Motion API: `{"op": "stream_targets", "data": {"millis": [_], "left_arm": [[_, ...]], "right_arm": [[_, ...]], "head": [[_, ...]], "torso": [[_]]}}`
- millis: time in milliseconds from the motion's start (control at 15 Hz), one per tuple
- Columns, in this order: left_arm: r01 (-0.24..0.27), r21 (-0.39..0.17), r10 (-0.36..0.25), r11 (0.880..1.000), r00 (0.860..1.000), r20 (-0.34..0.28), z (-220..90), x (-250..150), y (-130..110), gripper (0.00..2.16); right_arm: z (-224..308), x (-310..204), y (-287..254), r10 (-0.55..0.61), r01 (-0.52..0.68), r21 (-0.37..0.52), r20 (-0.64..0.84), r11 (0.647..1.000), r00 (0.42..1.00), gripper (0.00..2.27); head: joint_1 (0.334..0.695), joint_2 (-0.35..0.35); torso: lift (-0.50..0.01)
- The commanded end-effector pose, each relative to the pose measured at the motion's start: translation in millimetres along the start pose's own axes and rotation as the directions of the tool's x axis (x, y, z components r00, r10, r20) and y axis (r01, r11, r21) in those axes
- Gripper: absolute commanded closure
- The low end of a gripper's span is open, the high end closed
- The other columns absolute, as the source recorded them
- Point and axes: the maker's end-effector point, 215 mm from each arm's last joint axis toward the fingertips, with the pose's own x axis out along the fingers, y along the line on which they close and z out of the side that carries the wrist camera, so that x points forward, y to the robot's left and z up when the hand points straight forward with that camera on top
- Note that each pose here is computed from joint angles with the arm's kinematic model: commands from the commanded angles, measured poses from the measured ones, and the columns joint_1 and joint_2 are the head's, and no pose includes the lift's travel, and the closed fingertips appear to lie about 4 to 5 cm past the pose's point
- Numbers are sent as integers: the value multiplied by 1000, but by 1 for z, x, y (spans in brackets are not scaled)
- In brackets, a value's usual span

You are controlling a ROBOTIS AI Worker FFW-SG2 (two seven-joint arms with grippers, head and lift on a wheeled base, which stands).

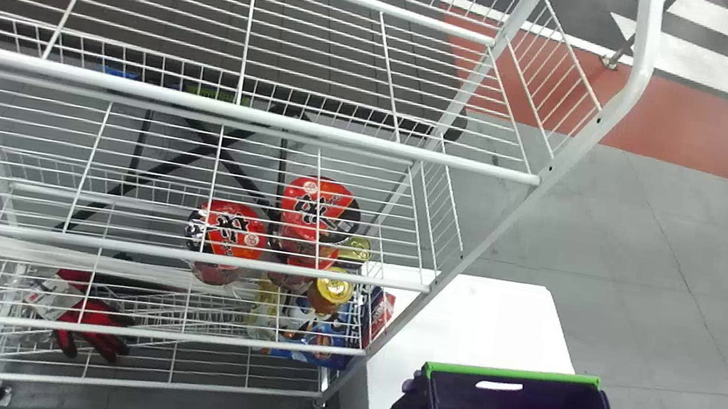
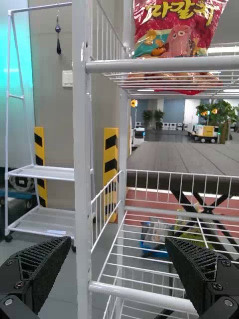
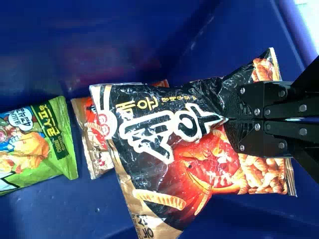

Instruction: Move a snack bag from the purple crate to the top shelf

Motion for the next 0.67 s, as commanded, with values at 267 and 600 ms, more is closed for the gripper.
{"op": "stream_targets", "data": {"millis": [267,600], "left_arm": [[-2,-2,2,1000,1000,1,1,1,0,120],[-4,-3,4,1000,1000,2,1,1,0,120]], "right_arm": [[4,-1,-1,0,0,-6,11,1000,1000,2135],[5,-1,-1,-1,1,-10,16,1000,1000,2135]], "head": [[695,-350],[695,-350]], "torso": [[-189],[-169]]}}
